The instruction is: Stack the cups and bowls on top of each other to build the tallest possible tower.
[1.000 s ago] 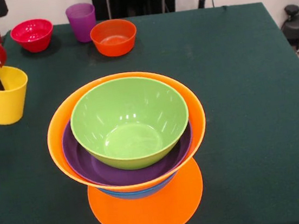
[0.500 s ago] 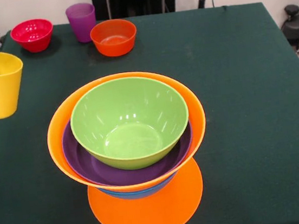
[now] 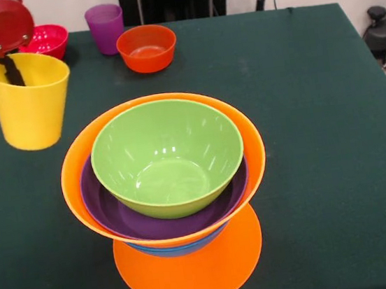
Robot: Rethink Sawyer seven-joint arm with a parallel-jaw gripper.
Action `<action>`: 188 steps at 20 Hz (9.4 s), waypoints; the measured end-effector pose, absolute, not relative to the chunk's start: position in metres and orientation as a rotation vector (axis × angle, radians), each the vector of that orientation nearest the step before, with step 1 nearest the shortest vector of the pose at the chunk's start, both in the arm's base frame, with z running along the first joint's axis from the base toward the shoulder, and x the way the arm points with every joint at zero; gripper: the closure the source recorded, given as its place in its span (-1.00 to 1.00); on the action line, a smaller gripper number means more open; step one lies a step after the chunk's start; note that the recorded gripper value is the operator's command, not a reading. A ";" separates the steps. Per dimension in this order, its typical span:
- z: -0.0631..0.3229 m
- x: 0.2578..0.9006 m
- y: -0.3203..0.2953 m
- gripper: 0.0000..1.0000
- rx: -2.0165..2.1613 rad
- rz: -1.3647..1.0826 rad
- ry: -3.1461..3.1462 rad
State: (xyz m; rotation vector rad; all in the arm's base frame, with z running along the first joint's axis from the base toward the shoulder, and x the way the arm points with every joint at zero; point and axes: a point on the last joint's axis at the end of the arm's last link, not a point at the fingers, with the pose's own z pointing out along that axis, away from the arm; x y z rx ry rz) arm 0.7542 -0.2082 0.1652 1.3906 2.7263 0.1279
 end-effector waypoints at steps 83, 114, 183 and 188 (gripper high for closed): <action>0.147 0.831 -0.074 1.00 1.266 0.085 2.821; 0.117 0.809 -0.059 -1.00 1.339 0.156 2.822; 0.257 0.654 -0.179 -1.00 1.657 0.007 2.679; 0.242 0.632 -0.214 -1.00 1.689 -0.022 2.613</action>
